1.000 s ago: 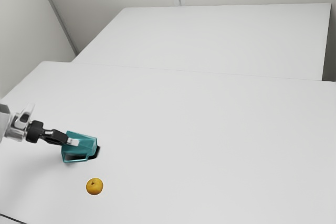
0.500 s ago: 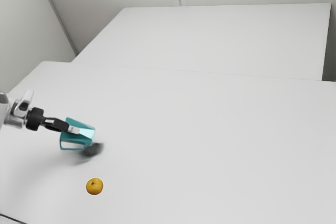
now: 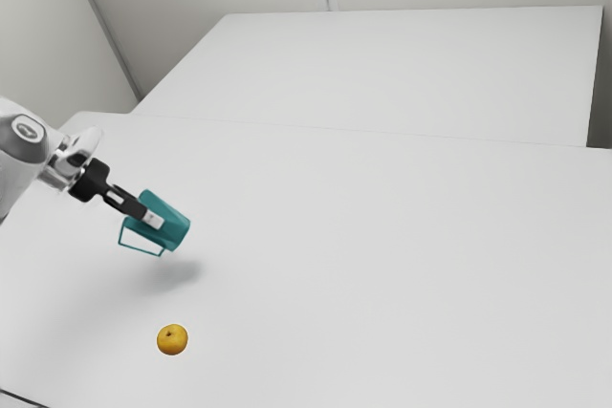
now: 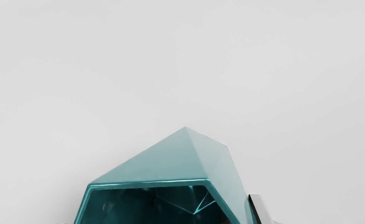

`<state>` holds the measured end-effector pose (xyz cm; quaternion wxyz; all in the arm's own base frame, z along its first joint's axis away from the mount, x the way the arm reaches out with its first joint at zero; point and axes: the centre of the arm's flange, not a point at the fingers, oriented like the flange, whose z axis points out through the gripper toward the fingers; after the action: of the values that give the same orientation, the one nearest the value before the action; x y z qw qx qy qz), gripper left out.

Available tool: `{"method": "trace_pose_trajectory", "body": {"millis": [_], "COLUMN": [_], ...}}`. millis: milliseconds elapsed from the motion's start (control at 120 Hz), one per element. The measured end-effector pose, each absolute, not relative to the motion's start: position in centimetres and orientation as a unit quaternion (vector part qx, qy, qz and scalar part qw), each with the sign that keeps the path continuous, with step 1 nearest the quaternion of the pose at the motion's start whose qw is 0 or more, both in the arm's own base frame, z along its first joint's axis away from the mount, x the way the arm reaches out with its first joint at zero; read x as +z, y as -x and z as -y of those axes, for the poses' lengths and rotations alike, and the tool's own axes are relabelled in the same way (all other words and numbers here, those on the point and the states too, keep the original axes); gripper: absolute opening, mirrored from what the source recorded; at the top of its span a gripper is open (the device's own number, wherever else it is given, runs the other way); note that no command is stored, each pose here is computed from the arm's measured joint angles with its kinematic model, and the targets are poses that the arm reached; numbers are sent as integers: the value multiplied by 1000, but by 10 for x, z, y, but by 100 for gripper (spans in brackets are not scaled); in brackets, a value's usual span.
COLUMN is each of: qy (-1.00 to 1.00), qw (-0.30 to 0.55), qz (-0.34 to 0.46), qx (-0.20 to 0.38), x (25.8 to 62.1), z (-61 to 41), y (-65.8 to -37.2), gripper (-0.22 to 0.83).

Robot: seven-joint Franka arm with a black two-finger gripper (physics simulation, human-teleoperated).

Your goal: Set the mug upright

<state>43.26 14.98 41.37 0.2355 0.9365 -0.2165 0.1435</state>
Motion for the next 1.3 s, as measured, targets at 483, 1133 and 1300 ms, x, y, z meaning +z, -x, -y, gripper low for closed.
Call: {"method": "trace_pose_trajectory", "body": {"millis": [483,1133,1300], "qy": [-964,-983,-986], "qw": [53,-44,-54], "qz": [260,179,156], "qx": [32,18,16], "x": [451,438,430], "z": [-69,8,26], "y": [-471,-479,-475], "gripper": [-16,-16,-16]}}
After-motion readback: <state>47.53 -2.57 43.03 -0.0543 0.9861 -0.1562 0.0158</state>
